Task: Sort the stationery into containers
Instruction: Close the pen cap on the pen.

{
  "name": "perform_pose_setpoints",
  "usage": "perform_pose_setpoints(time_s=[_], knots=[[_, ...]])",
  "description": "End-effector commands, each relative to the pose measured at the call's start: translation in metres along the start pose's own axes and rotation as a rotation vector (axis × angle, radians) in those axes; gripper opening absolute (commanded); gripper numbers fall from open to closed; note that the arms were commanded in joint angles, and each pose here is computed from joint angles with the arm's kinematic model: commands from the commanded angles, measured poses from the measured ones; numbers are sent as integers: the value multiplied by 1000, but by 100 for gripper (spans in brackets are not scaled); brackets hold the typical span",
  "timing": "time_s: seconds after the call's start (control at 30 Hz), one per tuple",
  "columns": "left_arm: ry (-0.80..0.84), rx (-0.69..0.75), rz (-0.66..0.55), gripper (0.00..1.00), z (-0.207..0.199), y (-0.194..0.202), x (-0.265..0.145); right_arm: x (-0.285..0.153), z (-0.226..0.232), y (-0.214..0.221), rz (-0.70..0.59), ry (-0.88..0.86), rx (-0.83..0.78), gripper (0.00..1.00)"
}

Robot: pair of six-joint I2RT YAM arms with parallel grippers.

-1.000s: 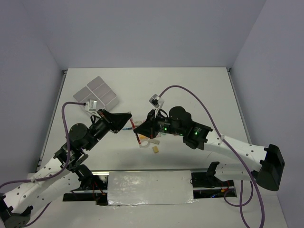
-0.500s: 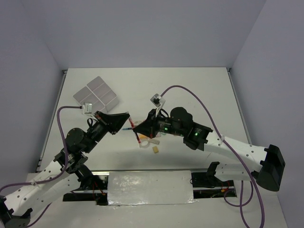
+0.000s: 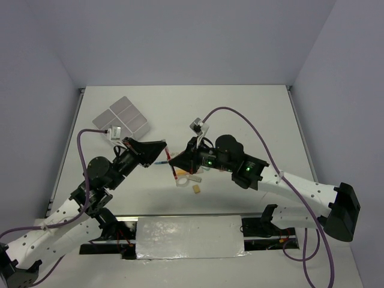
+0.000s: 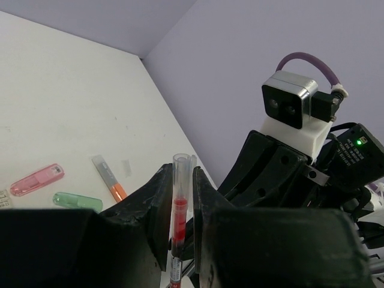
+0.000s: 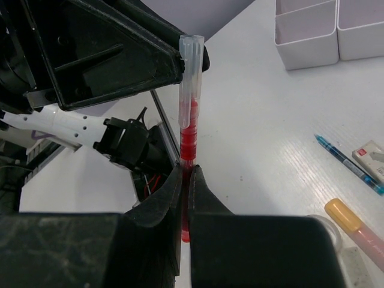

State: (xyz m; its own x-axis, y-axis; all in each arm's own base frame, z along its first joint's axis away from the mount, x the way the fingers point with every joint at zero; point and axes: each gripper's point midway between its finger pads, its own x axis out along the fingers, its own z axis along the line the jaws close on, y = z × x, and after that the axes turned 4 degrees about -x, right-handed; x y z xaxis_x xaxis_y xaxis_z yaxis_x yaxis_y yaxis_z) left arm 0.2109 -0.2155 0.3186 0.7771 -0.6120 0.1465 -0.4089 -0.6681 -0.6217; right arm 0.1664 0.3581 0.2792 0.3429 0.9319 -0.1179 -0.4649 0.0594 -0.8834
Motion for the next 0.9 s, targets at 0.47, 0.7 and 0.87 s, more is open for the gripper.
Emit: perform_pose_setpoints(time_s=[0.47, 0.7, 0.87], knots=[[-50, 77, 236, 0, 15, 43, -3, -24, 56, -91, -302, -206, -188, 0], [-62, 51, 200, 0, 16, 37, -8, -25, 53, -83, -290, -222, -185, 0], [-17, -1, 114, 0, 2, 20, -13, -25, 59, -77, -283, -268, -173, 0]])
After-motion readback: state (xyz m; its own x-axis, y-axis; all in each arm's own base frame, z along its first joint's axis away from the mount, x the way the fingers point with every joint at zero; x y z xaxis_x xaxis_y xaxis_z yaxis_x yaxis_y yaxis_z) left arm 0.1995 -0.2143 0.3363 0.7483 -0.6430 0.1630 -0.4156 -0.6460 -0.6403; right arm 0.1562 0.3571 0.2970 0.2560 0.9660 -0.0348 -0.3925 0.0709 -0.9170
